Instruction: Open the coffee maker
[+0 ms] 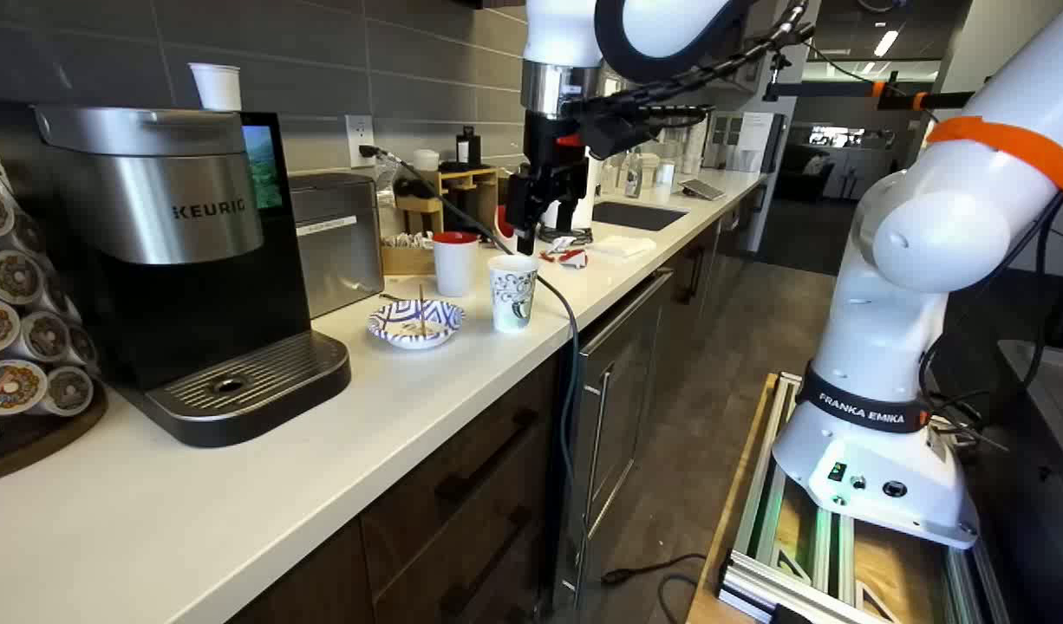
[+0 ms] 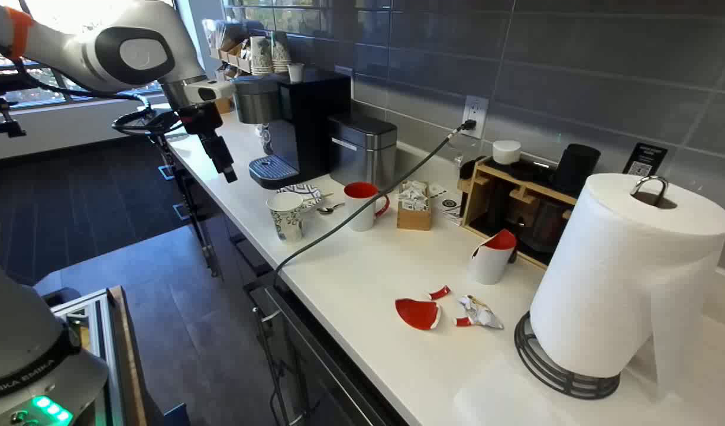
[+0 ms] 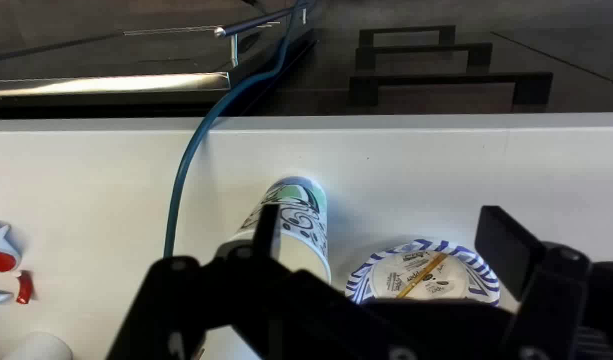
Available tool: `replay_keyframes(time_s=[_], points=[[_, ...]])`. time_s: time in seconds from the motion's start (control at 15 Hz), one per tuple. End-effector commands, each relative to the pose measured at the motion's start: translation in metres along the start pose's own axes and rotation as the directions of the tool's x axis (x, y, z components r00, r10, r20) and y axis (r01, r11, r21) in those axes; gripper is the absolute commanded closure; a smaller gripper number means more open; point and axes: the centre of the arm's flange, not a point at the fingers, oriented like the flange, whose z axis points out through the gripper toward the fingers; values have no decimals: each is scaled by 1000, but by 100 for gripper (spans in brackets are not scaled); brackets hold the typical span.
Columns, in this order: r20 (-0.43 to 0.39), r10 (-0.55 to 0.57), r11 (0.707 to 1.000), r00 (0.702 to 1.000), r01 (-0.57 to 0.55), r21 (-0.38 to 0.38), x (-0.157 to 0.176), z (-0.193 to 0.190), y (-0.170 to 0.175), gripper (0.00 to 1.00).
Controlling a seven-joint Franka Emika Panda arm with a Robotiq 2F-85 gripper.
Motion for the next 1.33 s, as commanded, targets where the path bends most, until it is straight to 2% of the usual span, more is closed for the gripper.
replay_keyframes(time_s=[0.0, 0.67, 0.73, 0.8, 0.87, 1.07, 1.27], points=[[0, 0, 1000, 1000, 0, 0, 0, 0, 0, 0], [0, 0, 1000, 1000, 0, 0, 0, 0, 0, 0], [-45, -38, 999, 998, 38, 9, 11, -3, -10, 0], [-73, -71, 997, 995, 69, -30, 19, -7, -19, 0], [-128, -136, 990, 982, 129, -59, 28, -19, -33, 0], [-198, -285, 956, 938, 264, -126, 38, -46, -64, 0], [-259, -427, 903, 866, 394, -171, 42, -72, -91, 0]])
